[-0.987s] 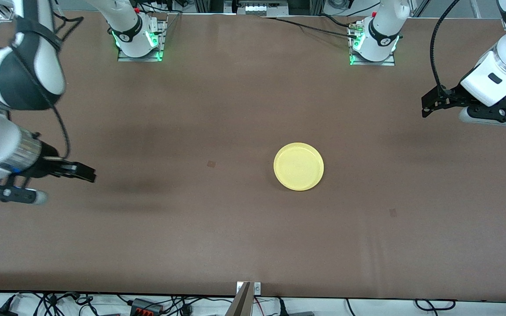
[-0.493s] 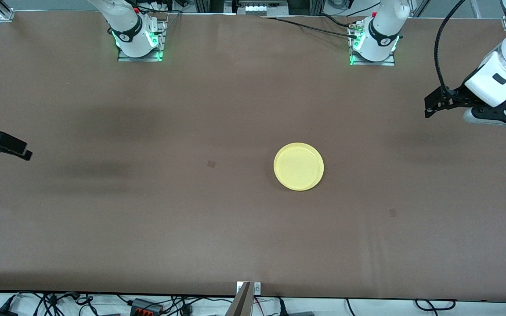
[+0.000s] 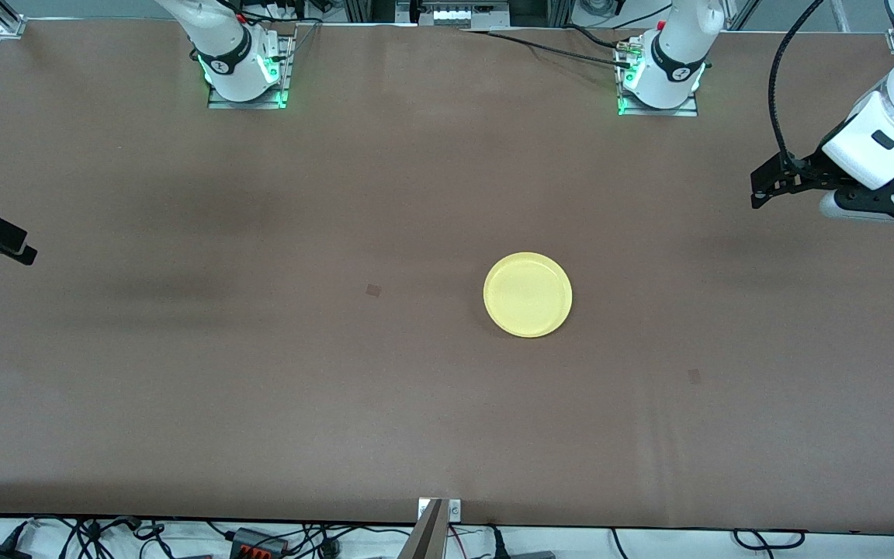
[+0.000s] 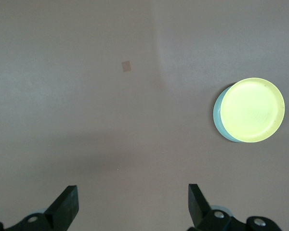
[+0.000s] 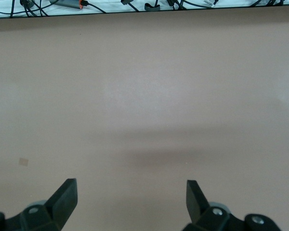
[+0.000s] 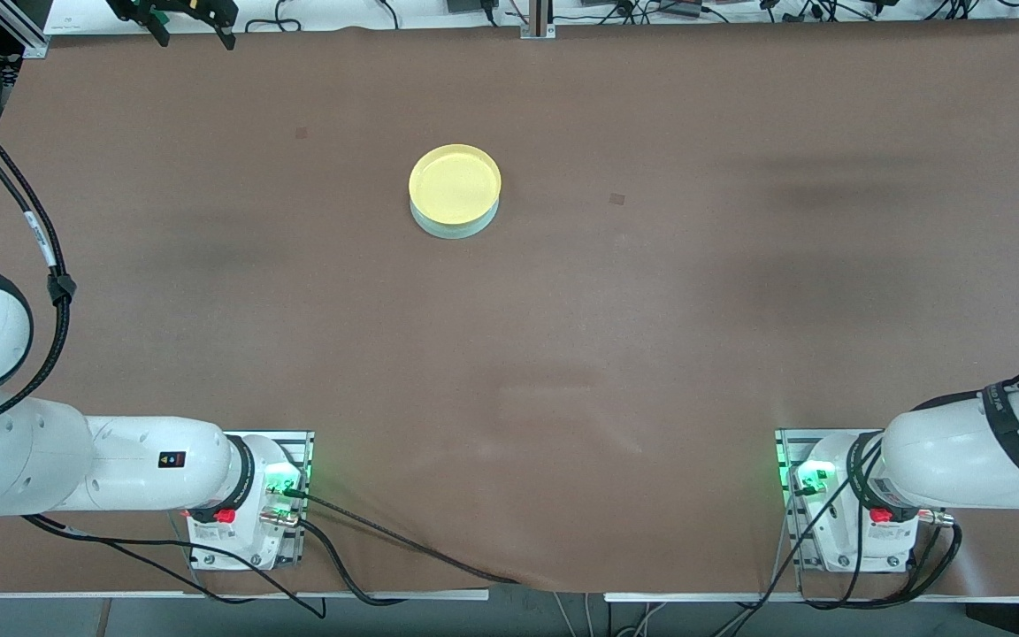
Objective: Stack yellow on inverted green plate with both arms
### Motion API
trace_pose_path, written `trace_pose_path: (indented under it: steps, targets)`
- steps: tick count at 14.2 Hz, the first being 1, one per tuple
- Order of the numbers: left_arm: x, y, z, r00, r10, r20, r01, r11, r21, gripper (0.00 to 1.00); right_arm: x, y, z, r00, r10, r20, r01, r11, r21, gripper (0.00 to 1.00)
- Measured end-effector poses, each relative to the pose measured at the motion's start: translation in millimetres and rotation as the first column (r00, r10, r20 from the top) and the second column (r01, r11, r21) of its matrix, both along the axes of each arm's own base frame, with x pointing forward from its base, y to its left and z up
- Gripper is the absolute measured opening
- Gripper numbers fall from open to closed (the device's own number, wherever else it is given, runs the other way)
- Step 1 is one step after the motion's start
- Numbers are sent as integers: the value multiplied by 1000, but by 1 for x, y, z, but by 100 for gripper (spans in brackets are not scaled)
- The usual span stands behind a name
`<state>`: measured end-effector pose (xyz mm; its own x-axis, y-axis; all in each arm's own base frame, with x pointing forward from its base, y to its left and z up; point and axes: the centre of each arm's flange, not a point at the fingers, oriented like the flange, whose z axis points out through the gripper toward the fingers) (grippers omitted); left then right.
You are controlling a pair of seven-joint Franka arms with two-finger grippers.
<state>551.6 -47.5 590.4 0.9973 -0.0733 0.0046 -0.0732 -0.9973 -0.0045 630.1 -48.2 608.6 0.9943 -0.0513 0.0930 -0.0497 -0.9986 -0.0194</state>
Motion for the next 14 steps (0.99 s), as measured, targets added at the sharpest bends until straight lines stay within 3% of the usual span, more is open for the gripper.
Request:
trace_pose_path:
  steps: [4, 8, 14]
  targets:
    - [0, 0, 0, 1000, 0, 0, 0, 1000, 0, 100, -11, 0, -10, 999, 2, -46, -2, 1000, -11, 100]
    - [0, 0, 0, 1000, 0, -3, 0, 1000, 0, 100, -37, 2, -18, 996, 2, -92, -3, 1000, -9, 100]
    - [-1, 1, -1, 1000, 1, -7, -1, 1000, 1, 100, -61, 3, -30, 995, 5, -98, -7, 1000, -24, 100]
